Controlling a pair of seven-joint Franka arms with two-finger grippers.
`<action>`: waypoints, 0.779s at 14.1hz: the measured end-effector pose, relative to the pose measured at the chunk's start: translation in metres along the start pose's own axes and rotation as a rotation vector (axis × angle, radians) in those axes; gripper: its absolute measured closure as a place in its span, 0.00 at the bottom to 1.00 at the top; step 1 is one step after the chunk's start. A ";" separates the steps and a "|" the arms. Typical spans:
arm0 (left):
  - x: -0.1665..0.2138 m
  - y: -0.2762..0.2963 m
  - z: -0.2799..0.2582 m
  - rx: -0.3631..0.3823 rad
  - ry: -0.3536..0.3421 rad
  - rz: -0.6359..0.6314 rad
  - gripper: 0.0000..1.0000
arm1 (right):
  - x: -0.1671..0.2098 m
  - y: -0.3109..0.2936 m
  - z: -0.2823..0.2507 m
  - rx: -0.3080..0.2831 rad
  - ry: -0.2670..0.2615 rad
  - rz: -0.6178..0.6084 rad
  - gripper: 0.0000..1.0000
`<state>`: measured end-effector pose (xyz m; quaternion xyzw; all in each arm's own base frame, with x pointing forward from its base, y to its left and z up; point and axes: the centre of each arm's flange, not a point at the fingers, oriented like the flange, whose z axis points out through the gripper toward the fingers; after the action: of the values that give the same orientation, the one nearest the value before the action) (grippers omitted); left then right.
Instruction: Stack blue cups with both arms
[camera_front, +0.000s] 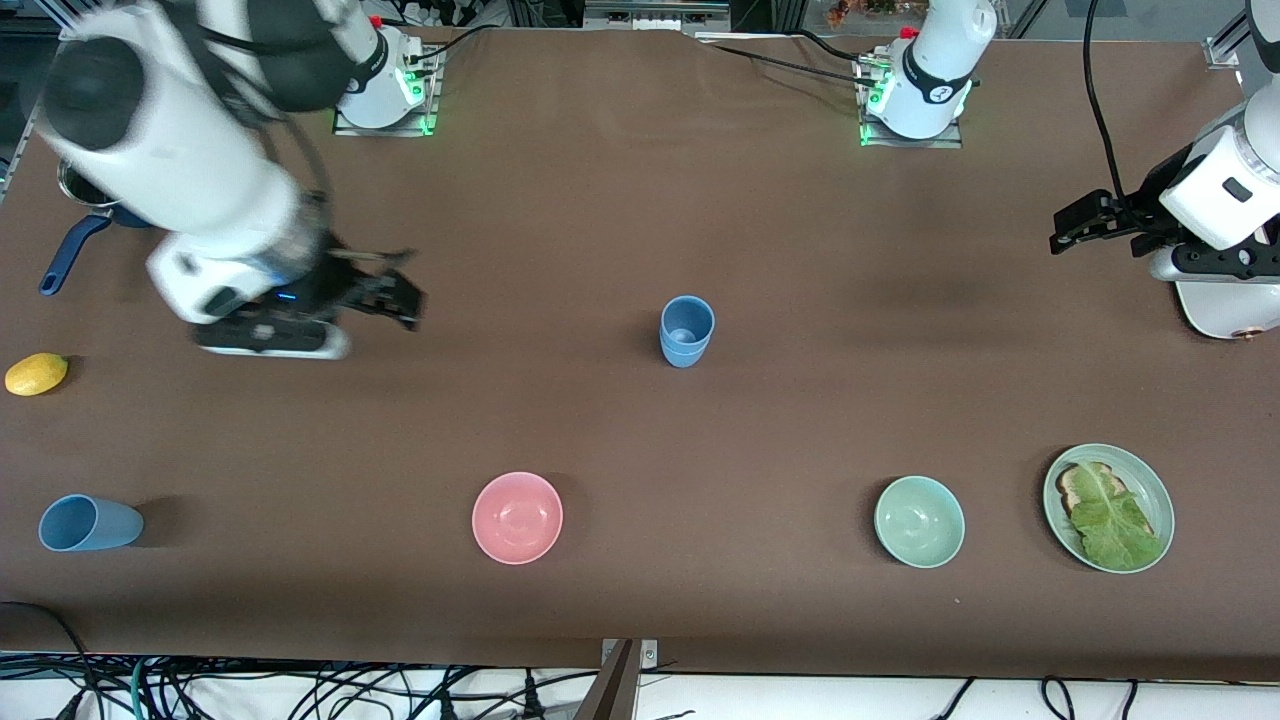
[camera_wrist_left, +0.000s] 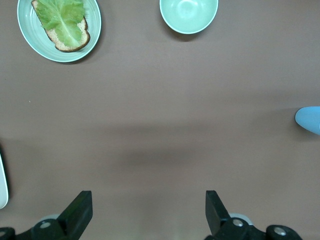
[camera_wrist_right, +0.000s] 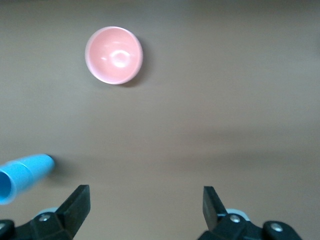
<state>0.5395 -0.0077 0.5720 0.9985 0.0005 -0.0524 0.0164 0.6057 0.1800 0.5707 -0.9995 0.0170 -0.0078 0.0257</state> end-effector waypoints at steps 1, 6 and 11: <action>0.000 0.000 0.000 0.000 0.000 0.000 0.00 | -0.004 0.033 -0.013 -0.004 -0.014 -0.010 0.00; 0.000 0.000 0.000 0.000 0.000 0.000 0.00 | -0.026 0.122 -0.043 -0.005 -0.025 0.020 0.00; 0.000 0.000 0.000 0.000 0.000 0.000 0.00 | -0.031 0.123 -0.036 -0.007 -0.045 0.002 0.00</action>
<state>0.5395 -0.0076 0.5721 0.9985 0.0005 -0.0525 0.0164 0.5704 0.0565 0.6002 -0.9995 0.0176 0.0148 0.0226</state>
